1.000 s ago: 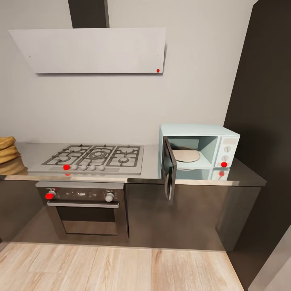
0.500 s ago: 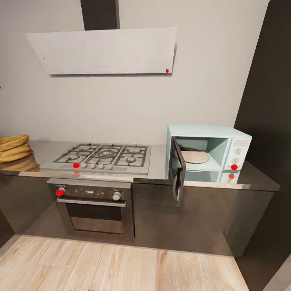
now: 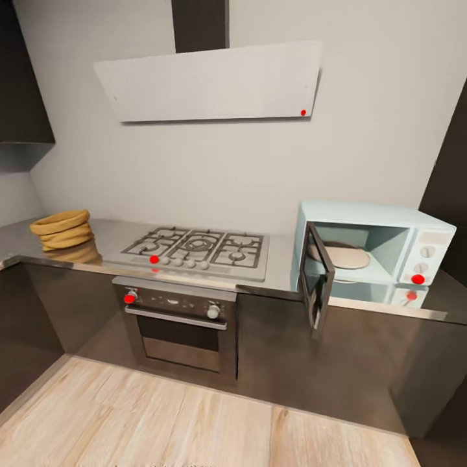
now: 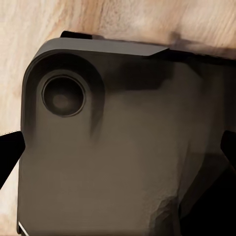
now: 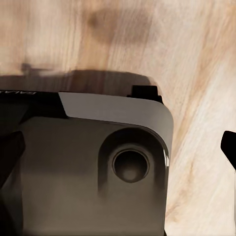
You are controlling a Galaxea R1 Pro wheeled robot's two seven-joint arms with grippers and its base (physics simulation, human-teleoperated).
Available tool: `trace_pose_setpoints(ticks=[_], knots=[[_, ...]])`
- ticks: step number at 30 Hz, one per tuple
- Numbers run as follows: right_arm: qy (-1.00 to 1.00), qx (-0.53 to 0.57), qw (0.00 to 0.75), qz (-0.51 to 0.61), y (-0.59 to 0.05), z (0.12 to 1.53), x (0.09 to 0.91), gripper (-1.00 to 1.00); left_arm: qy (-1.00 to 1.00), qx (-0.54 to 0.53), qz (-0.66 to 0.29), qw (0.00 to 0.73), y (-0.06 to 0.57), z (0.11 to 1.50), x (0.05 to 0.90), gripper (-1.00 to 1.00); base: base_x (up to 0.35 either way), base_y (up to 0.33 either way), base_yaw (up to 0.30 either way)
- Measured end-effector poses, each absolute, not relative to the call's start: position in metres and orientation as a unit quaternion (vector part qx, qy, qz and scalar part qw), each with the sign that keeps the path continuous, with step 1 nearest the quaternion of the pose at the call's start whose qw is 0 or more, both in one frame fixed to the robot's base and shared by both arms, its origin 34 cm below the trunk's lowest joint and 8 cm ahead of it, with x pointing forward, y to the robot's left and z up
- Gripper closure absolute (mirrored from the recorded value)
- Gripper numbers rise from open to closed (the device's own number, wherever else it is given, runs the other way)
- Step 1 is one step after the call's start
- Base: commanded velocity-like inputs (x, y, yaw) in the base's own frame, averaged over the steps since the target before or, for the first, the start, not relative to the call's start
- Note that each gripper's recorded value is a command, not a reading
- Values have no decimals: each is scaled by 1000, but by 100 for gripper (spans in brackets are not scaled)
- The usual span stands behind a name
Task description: In the kitchen, take the popcorn bag from the countertop, put it into the microwave, and heat it until the popcorn is cooked so the cooked popcorn ends up inside the bag.
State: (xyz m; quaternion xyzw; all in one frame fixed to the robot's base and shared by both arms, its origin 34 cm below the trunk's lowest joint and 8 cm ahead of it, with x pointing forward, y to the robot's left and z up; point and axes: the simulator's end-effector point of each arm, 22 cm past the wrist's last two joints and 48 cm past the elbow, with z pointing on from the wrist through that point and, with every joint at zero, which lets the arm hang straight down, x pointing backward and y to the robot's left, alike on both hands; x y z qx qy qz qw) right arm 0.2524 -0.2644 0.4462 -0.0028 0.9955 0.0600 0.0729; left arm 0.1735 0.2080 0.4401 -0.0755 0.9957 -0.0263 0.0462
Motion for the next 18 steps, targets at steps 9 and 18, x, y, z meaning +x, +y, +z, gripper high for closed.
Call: trace_pose_setpoints(ticks=[9, 18], knots=[[995, -3, 73, 60, -264, 446, 253, -100, 996, -75, -27, 46, 208, 440, 174, -100, 0, 0, 269], [996, -2, 75, 46, -270, 446, 253, -100, 996, -75, -27, 46, 208, 440, 173, -100, 0, 0, 269]])
